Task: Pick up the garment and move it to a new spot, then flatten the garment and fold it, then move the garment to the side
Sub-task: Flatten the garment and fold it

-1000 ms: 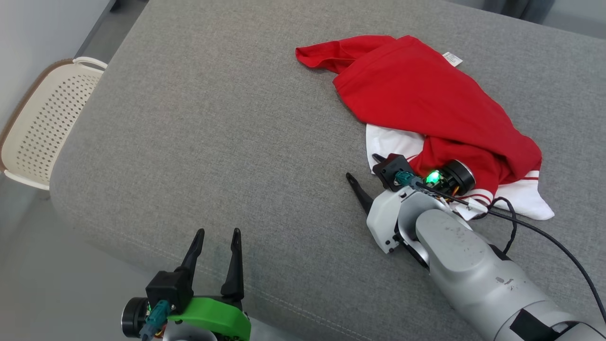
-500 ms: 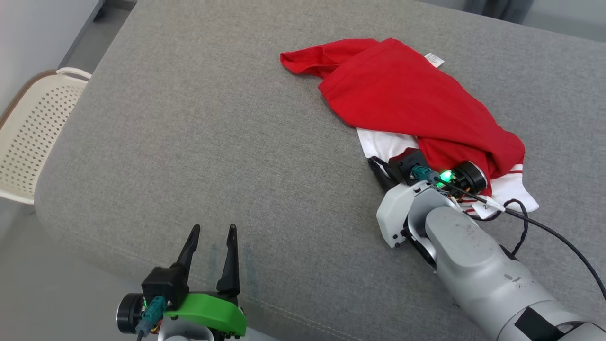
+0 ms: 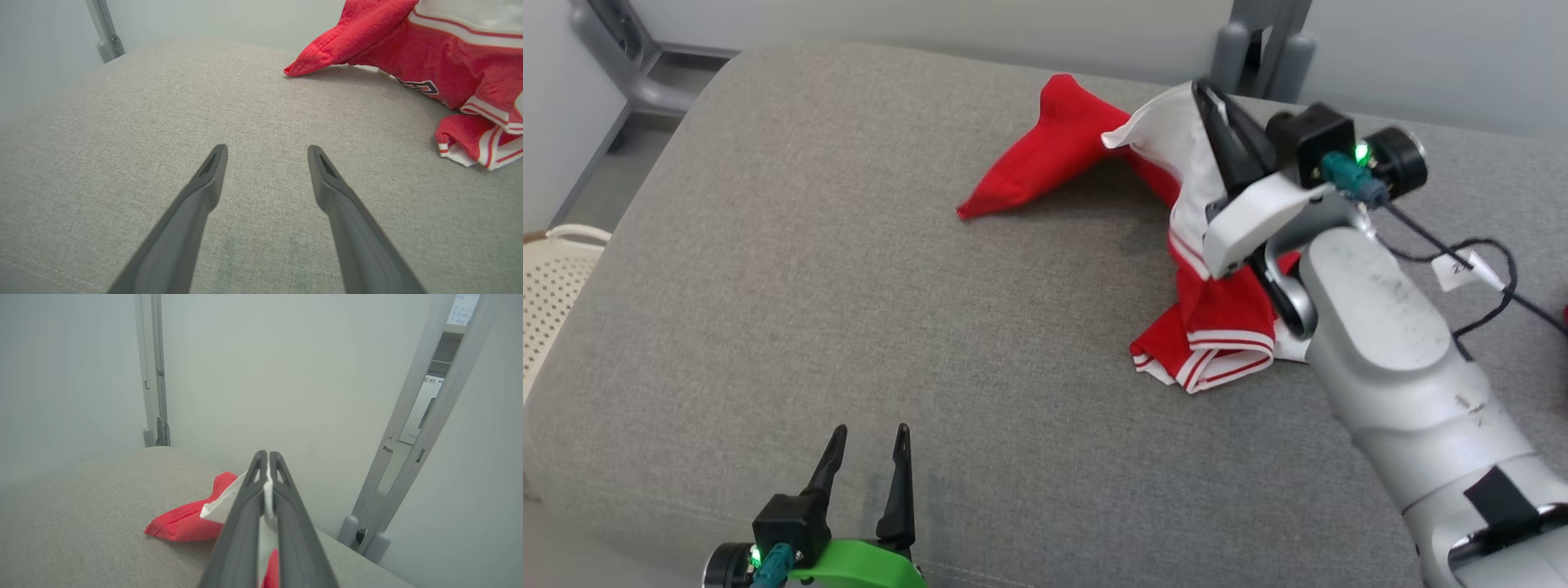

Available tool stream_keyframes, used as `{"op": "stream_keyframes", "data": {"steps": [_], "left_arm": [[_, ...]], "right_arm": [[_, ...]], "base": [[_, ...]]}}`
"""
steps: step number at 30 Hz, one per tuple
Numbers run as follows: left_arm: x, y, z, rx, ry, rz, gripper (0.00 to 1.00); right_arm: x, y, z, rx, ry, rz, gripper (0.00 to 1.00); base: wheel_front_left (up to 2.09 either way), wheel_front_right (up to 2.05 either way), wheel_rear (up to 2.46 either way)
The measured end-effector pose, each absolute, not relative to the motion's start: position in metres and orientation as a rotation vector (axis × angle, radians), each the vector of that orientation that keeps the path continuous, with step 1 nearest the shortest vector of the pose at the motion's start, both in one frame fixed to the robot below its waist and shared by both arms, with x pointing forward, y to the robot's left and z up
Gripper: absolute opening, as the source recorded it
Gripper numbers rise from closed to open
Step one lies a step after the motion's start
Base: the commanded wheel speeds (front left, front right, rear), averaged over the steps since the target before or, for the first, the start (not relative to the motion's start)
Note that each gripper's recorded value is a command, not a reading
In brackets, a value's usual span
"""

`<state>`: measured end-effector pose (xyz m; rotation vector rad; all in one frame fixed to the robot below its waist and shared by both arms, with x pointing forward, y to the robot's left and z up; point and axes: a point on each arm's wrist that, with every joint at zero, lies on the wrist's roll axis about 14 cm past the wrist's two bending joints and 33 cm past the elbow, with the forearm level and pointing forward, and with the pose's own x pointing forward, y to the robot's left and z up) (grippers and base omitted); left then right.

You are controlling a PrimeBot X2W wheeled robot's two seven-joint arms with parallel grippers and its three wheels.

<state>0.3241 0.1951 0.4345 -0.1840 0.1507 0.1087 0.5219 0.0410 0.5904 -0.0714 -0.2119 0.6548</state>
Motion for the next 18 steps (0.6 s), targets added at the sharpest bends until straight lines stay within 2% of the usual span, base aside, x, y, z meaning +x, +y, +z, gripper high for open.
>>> {"op": "stream_keyframes", "data": {"steps": [5, 10, 13, 18], "left_arm": [[0.325, 0.179, 0.447, -0.193, 0.111, 0.05, 1.0], [0.311, 0.17, 0.449, -0.205, 0.101, 0.026, 1.0], [0.306, 0.168, 0.449, -0.209, 0.096, 0.025, 1.0], [0.3, 0.168, 0.449, -0.221, 0.095, 0.03, 1.0]], "right_arm": [[0.528, 0.012, 0.681, -0.191, -0.421, 0.587, 0.0], [0.516, 0.001, 0.751, -0.283, -0.567, 0.55, 0.0], [0.508, 0.002, 0.782, -0.331, -0.637, 0.543, 0.0], [0.502, 0.018, 0.804, -0.366, -0.698, 0.573, 0.0]], "base": [[0.0, 0.0, 0.0], [0.0, 0.0, 0.0], [0.0, 0.0, 0.0], [0.0, 0.0, 0.0]]}}
